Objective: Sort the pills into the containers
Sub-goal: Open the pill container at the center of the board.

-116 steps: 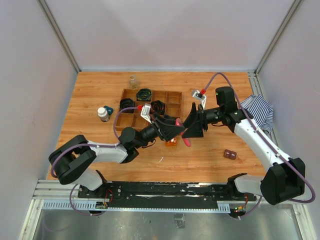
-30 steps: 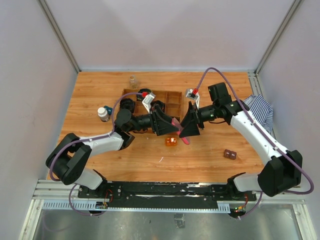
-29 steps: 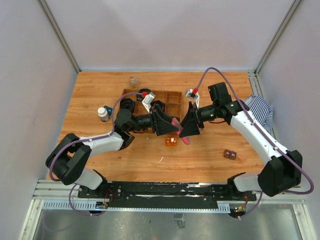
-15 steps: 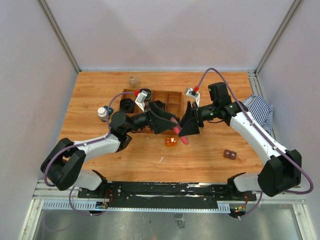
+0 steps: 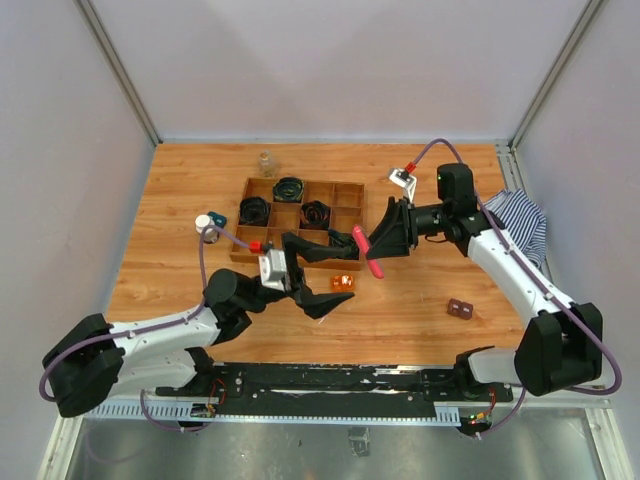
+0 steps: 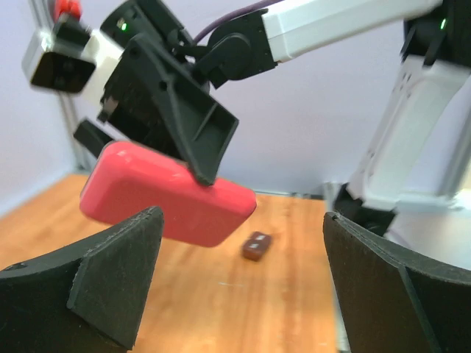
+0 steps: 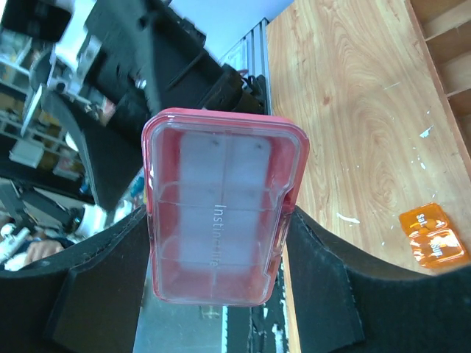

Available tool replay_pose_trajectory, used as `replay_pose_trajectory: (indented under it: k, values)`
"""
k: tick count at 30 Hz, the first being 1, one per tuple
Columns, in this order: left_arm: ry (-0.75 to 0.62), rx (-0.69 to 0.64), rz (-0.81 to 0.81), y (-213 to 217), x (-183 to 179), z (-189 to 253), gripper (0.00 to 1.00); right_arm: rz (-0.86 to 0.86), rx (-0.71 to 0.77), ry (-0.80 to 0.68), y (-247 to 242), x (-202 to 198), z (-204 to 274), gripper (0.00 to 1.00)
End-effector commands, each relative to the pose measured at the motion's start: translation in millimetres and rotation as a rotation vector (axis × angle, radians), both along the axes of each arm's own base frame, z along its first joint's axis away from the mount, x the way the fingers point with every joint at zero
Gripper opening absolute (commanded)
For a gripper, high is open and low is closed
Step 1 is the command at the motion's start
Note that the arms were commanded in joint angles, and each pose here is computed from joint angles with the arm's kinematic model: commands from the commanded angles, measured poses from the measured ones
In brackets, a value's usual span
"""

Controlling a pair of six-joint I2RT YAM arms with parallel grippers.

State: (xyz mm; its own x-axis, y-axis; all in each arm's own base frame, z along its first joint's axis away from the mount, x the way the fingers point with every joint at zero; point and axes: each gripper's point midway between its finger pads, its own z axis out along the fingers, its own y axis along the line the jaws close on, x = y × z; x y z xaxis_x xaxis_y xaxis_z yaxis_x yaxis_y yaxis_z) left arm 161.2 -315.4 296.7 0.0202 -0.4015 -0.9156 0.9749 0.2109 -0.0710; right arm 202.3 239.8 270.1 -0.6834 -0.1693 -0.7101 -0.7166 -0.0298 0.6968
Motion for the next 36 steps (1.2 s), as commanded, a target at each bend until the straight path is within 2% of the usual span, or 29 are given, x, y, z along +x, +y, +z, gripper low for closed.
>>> replay_pose_trajectory:
  k: [1, 5, 8, 11, 25, 30, 36]
  values:
    - [-0.389, 0.164, 0.300, -3.9, 29.8, -9.8, 0.99, -0.017, 0.039, 0.064, -2.9, 3.1, 12.9, 0.09]
    - [-0.497, 0.206, 0.398, -10.0, 43.1, -10.6, 0.99, -0.032, 0.037, 0.083, -3.3, 3.7, 12.3, 0.09]
    - [-0.520, 0.230, 0.440, -14.6, 53.1, -12.7, 0.99, -0.036, 0.037, 0.087, -3.8, 3.4, 12.5, 0.09]
    - [-0.536, 0.198, 0.450, -17.1, 52.9, -6.4, 0.99, -0.040, 0.035, 0.094, -3.6, 4.2, 9.1, 0.09]
    - [-0.486, 0.158, 0.420, -42.2, 48.7, -7.3, 0.99, -0.045, 0.029, 0.119, -2.3, 7.0, 2.1, 0.11]
    - [-0.304, 0.057, 0.434, -23.6, 47.1, -1.7, 0.99, -0.033, 0.044, 0.064, -4.2, 6.0, 8.0, 0.10]
    - [0.118, -0.080, 0.243, -19.7, 30.4, -2.1, 0.98, -0.036, 0.055, -0.062, -6.1, 4.4, 18.2, 0.10]
